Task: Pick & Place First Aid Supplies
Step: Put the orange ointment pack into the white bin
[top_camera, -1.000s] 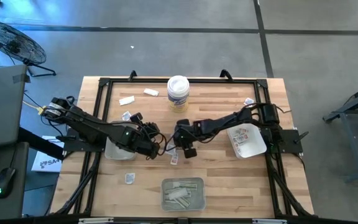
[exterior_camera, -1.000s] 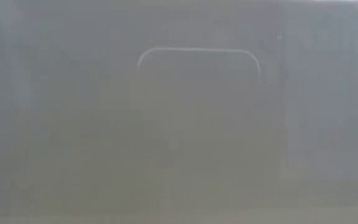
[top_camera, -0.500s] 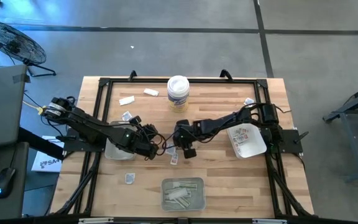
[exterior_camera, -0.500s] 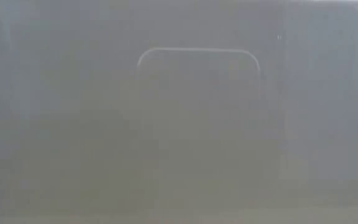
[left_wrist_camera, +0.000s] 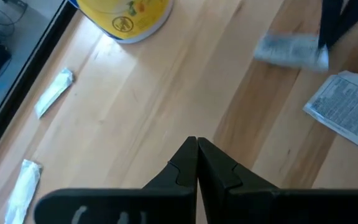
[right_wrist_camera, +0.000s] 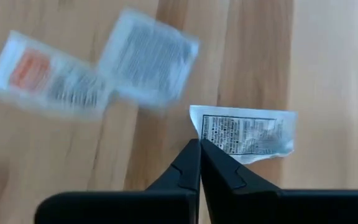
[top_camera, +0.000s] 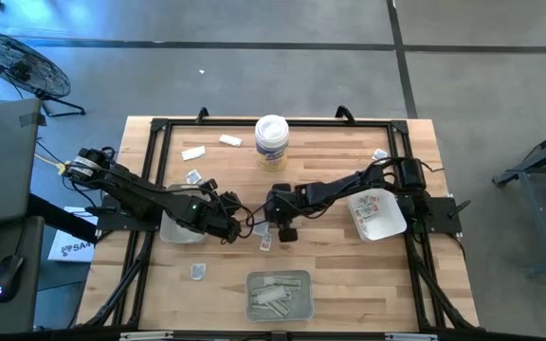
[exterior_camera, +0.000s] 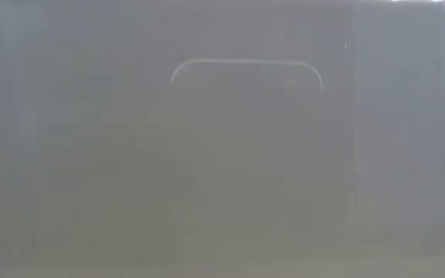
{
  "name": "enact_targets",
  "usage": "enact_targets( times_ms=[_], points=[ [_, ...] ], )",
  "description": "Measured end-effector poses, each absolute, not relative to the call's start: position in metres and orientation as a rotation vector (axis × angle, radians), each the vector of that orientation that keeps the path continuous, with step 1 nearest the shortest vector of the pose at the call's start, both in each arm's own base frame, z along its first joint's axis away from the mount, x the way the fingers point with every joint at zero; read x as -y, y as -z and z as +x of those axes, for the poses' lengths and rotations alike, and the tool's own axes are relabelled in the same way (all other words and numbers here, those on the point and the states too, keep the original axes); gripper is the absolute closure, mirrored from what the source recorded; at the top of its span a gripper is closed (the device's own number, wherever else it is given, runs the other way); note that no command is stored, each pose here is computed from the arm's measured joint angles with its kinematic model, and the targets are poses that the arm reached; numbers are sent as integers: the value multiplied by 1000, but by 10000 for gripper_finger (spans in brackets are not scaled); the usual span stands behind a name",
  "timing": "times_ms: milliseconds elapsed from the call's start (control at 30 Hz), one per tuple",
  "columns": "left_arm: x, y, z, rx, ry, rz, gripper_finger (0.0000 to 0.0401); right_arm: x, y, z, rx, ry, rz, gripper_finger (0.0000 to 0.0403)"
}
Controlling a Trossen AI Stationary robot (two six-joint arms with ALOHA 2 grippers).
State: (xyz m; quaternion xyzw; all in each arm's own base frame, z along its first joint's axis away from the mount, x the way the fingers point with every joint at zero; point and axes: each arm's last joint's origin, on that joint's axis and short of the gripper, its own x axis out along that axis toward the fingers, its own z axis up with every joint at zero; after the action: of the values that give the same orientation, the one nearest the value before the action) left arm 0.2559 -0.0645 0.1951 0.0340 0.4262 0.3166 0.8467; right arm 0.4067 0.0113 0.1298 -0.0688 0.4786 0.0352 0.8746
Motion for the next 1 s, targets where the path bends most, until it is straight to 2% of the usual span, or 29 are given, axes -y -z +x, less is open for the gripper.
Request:
enact_targets(
  times_ms=[233, 500, 667, 800, 1000],
  points=[
    [65, -195, 256, -902, -666, 73, 401, -29, -192, 380, -992, -64, -69, 402],
    [65, -194, 256, -918, -642, 53, 401, -58, -260, 308, -1132, 37, 67, 402],
    [66, -195, 257, -916, -628, 37, 401, -69, -290, 256, -1216, 241, 203, 402],
    [69, -196, 262, -911, -545, 21, 401, -77, -301, 220, -1266, 431, 275, 402],
    [75, -200, 273, -871, -389, 4, 401, -86, -305, 196, -1257, 637, 336, 403]
  ],
)
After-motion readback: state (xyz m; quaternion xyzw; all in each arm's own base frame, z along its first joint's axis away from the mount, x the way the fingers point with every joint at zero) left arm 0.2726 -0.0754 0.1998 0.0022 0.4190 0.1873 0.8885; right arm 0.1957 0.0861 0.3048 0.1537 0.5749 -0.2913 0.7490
